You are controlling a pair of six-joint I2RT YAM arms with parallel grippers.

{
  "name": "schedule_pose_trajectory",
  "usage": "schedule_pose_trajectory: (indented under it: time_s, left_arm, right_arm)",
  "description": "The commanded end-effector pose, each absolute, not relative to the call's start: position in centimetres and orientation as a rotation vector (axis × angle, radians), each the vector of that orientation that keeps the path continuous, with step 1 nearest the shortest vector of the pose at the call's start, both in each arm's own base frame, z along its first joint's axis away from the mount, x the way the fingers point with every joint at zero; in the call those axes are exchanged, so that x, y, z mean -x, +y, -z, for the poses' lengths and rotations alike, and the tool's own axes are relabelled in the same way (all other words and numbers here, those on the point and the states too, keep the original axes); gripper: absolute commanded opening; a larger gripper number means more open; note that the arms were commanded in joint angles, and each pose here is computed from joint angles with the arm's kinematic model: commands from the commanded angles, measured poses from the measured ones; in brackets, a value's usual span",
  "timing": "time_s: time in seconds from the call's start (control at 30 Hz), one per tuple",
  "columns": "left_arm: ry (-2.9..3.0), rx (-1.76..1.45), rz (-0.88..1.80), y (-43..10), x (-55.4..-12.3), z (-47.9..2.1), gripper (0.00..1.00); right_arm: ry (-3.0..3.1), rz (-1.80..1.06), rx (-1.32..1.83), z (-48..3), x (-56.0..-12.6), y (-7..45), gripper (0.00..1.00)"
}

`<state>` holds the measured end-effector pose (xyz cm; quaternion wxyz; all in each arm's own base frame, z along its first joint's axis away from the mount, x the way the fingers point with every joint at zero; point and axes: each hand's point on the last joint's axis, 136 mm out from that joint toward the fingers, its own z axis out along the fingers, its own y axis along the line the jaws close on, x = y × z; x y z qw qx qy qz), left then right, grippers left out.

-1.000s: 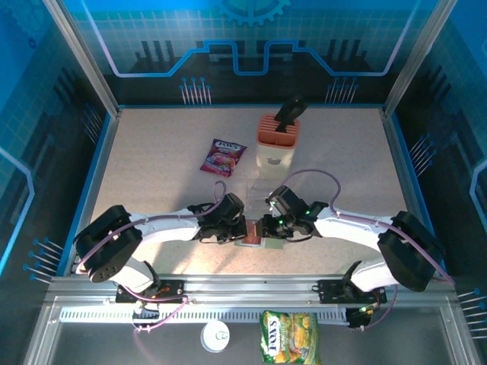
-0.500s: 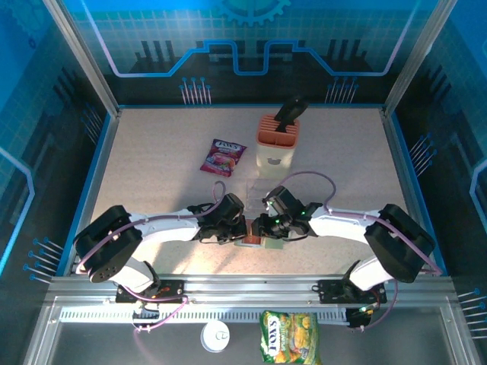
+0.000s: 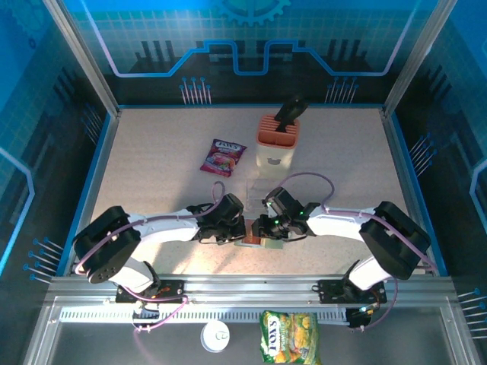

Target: Take the credit cards out of the card holder

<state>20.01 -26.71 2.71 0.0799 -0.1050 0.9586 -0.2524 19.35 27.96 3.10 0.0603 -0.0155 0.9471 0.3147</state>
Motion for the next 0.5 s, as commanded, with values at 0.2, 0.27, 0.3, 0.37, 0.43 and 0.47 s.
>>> schedule_pose_trajectory:
  time_s: [0.2, 0.27, 0.3, 0.37, 0.43, 0.47]
  left_arm:
    - [2.91, 0.312, 0.629, -24.4, -18.8, -1.6, 0.0]
    - [2.912, 0.31, 0.628, -24.4, -18.8, -1.5, 0.0]
    - [2.915, 0.313, 0.62, -24.3, -18.8, -1.5, 0.0]
    - [2.914, 0.31, 0.607, -24.0, -18.7, -1.4, 0.0]
    - [2.918, 0.308, 0.582, -23.7, -18.7, -1.3, 0.0]
    - [2.922, 0.307, 0.567, -23.4, -18.6, -1.3, 0.0]
  right_arm:
    - [2.909, -0.857, 0.03, -2.6, -18.9, 26.2, 0.3]
    - [2.899, -0.872, 0.036, -3.0, -19.0, 26.4, 0.3]
    - [2.886, -0.886, 0.043, -3.4, -19.0, 26.5, 0.31]
    - [2.844, -0.931, 0.052, -4.5, -19.2, 26.8, 0.32]
    - [2.813, -0.945, 0.053, -5.4, -19.2, 26.7, 0.33]
    - [2.806, -0.935, 0.049, -5.7, -19.2, 26.4, 0.33]
